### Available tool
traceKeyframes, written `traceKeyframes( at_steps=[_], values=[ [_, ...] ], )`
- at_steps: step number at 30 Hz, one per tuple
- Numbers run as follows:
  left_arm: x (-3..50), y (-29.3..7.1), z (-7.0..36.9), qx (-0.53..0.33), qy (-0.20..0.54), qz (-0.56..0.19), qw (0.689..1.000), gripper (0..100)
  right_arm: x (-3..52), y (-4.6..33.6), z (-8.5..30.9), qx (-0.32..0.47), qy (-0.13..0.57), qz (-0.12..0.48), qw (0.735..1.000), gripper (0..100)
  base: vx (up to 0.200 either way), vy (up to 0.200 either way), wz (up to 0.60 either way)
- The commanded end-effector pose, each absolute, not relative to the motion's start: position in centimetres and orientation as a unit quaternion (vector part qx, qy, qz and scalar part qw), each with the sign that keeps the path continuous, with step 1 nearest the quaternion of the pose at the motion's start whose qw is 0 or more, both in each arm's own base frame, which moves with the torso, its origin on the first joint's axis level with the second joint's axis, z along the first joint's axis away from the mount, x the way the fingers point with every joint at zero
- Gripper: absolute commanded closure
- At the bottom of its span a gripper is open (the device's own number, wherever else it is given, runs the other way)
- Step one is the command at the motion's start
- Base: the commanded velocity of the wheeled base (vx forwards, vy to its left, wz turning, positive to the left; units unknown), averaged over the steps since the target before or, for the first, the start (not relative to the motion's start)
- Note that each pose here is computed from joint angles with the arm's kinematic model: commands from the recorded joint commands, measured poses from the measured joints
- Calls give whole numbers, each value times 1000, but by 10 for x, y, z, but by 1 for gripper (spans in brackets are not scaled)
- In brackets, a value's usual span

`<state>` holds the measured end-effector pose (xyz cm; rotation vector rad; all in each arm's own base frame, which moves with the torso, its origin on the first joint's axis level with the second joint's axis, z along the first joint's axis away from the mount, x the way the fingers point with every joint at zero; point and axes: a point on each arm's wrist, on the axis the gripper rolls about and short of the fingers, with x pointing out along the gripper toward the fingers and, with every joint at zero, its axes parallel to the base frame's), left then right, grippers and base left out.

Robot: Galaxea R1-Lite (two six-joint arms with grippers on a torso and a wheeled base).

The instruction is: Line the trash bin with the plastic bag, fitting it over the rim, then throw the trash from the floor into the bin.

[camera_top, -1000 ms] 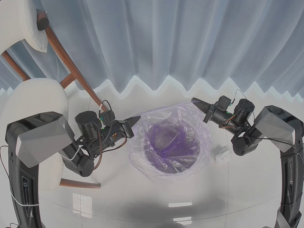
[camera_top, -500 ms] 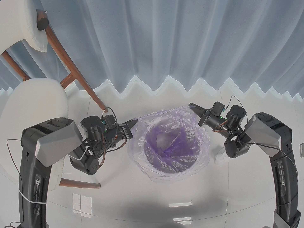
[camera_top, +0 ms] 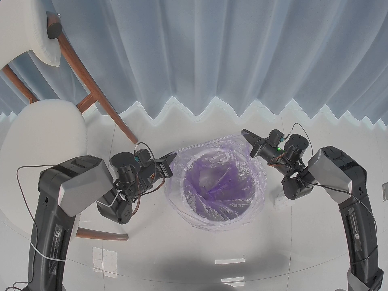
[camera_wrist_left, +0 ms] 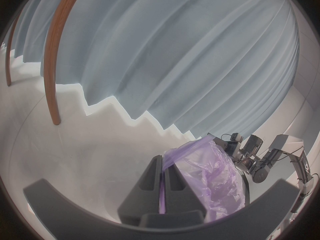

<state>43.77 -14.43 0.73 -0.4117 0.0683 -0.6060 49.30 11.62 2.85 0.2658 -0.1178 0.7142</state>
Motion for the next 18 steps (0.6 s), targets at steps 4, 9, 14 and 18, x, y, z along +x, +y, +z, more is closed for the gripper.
traceKeyframes(
  at_steps=[4,9,14,18],
  values=[
    [435,-152,-4,-202,23,-301,932,100,497,112,29,130,-64,341,929,100,0,0,0],
    [427,-149,-11,-198,34,-298,933,100,498,105,30,129,-70,333,931,0,0,0,0],
    [420,-143,-14,-192,44,-292,936,0,493,93,30,133,-74,326,933,0,0,0,0],
    [412,-130,-3,-176,45,-284,941,0,483,84,36,139,-72,321,934,0,0,0,0]
  ],
)
